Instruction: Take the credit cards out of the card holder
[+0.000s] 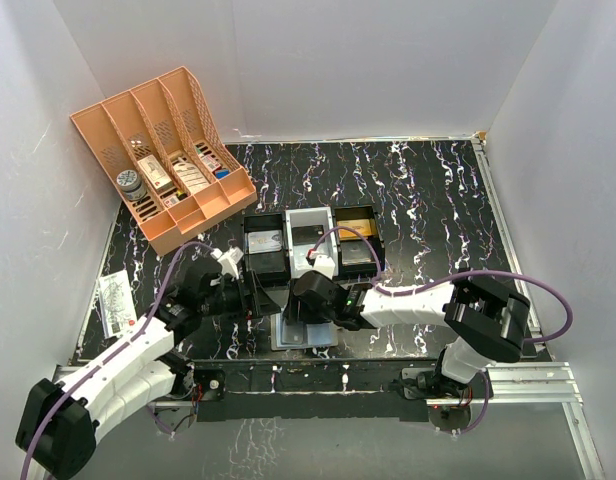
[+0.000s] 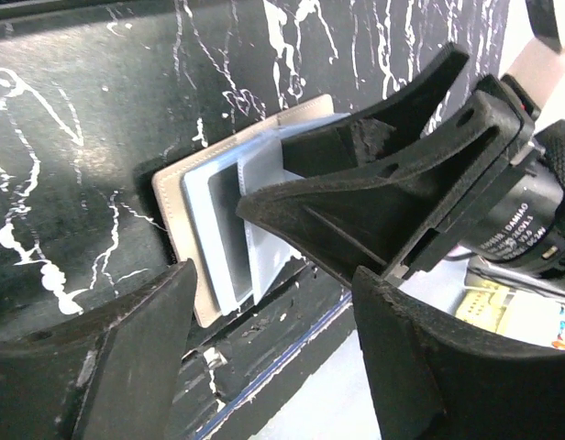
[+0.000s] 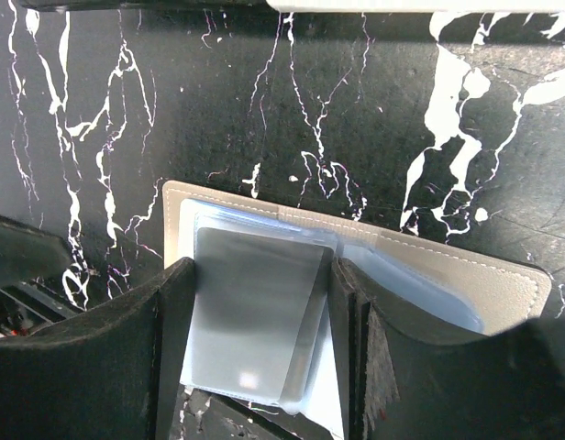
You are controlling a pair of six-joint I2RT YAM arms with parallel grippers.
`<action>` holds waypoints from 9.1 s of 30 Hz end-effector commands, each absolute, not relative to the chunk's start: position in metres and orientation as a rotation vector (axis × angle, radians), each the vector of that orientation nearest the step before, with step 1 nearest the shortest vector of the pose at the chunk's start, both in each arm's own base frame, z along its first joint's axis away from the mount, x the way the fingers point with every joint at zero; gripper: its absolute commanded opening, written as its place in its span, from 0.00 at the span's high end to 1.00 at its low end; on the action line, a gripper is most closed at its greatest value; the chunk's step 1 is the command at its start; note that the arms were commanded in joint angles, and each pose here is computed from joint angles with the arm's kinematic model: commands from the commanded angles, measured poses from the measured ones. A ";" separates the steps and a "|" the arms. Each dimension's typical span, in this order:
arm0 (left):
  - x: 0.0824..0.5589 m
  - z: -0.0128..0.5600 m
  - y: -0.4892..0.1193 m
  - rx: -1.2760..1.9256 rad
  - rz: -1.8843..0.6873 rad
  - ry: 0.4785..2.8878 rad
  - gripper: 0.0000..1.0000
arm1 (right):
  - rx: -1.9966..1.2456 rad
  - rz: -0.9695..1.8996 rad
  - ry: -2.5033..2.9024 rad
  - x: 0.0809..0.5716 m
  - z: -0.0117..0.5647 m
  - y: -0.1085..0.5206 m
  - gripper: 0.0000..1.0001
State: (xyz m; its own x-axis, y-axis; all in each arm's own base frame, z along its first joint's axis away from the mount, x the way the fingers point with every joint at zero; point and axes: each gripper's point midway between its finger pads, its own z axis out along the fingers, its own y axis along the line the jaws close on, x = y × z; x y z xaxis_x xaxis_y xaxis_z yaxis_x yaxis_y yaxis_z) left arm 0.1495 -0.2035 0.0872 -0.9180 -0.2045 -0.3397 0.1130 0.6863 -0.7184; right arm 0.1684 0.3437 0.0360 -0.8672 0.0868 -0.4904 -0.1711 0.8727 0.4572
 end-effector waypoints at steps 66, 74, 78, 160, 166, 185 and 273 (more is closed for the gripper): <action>0.122 0.053 -0.260 0.106 -1.316 2.547 0.66 | 0.181 0.692 2.329 0.200 0.112 0.320 0.10; 0.127 0.062 -0.262 0.107 -1.304 2.528 0.65 | 0.286 0.755 2.286 0.194 0.107 0.301 0.10; 0.129 0.065 -0.264 0.094 -1.306 2.530 0.64 | 0.286 0.734 2.265 0.195 0.108 0.293 0.10; 0.163 0.096 -0.223 -0.282 -0.898 2.283 0.19 | 0.073 1.016 2.472 0.153 0.074 0.350 0.58; 0.165 0.107 -0.229 -0.197 -0.855 2.310 0.19 | 0.075 0.930 2.472 0.158 0.064 0.340 0.56; 0.138 0.085 -0.263 0.074 -0.897 2.551 0.15 | 0.145 0.653 2.453 0.166 0.042 0.282 0.50; 0.126 0.015 -0.319 -0.064 -1.079 2.675 0.56 | 0.362 0.676 2.507 0.146 0.004 0.218 0.86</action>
State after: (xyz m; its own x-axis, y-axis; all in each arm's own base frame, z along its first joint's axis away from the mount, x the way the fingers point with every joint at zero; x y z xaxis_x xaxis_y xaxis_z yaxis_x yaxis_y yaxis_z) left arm 0.1311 -0.3297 0.0295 -0.9647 -0.1210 -0.2338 0.0850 0.6972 -0.7118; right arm 0.1603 0.2324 0.0266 -0.8004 0.4205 -0.4272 0.1061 0.8008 0.5895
